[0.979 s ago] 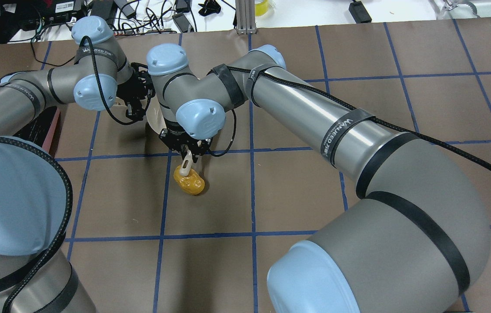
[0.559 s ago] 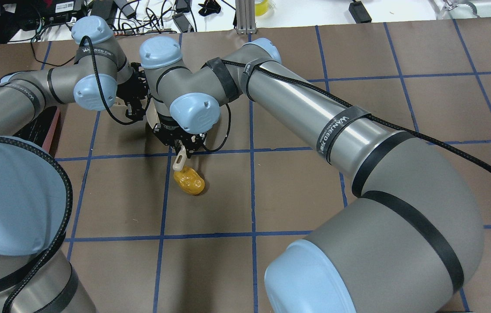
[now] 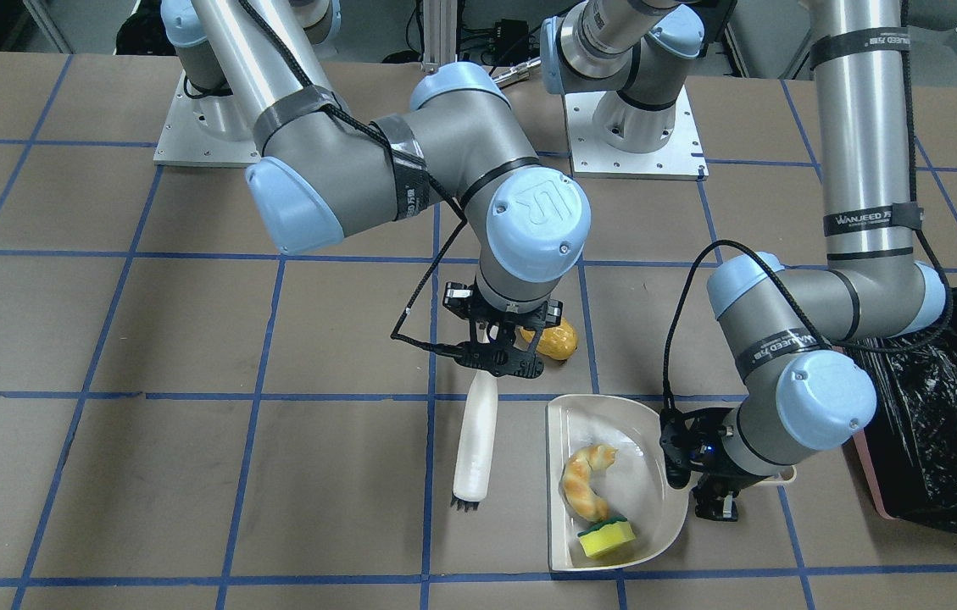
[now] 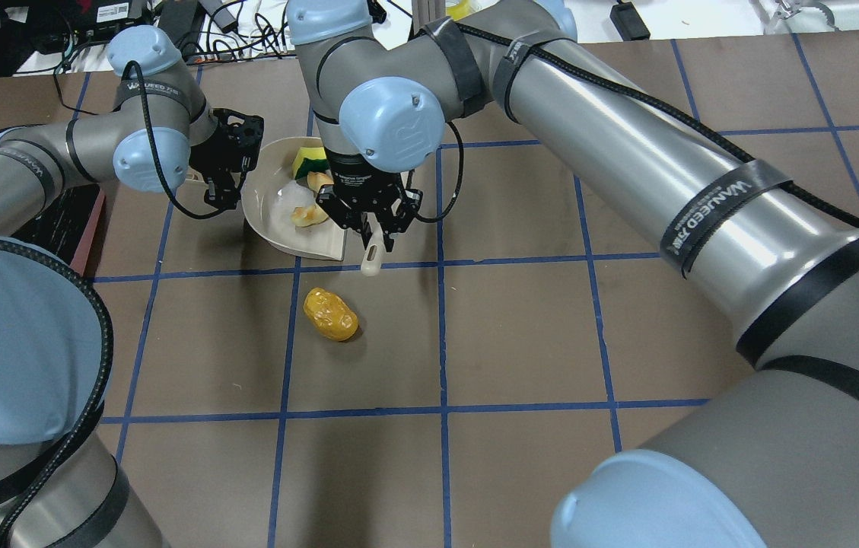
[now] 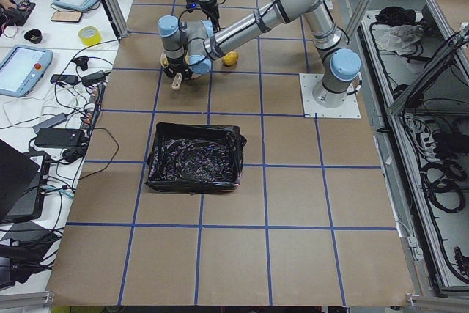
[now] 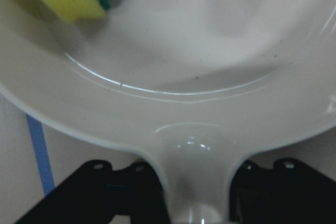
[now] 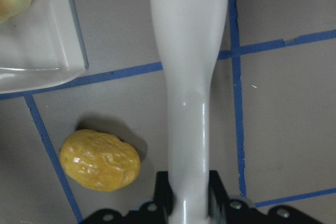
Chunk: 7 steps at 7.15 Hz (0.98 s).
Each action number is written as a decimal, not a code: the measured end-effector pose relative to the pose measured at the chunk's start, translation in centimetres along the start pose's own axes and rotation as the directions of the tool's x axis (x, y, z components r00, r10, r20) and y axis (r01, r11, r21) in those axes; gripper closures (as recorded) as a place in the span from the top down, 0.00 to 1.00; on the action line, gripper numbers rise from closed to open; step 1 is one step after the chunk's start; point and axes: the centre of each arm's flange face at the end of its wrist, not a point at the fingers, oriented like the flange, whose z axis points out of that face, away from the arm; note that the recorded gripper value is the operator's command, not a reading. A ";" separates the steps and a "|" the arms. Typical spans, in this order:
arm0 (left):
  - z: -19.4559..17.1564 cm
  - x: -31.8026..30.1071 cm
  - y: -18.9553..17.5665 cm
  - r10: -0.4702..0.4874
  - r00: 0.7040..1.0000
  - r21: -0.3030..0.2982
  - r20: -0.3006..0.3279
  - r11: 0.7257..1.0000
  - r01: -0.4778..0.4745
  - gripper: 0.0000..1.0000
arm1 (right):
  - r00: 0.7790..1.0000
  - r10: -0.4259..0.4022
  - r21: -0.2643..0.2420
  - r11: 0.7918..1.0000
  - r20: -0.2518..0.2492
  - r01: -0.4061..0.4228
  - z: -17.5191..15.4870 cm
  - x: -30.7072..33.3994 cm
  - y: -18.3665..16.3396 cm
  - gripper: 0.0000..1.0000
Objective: Sweep and dump trash into bin
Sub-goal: 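Sweep the potato toy with the right gripper while the left pulls the dustpan nearer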
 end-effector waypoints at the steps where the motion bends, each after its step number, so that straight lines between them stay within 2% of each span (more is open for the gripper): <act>1: -0.1 0.1 2.3 -0.004 1.000 0.006 0.002 1.000 0.004 0.00 | 1.000 0.011 -0.018 1.000 -0.008 -0.011 0.6 1.5 1.6 0.00; 2: -0.1 0.4 4.2 0.013 1.000 0.010 0.001 1.000 -0.013 0.00 | 0.999 0.033 -0.019 0.999 -0.001 -0.033 1.5 2.7 3.3 0.00; 4: 0.3 2.8 7.4 0.014 1.000 0.021 -0.023 1.000 -0.013 0.00 | 0.994 0.100 -0.033 0.995 0.048 -0.098 4.1 3.5 6.2 0.00; 7: -0.5 10.0 7.5 -0.029 0.997 0.028 -0.069 0.999 0.031 0.00 | 0.986 0.137 -0.025 0.990 0.099 -0.135 8.3 0.3 11.2 0.00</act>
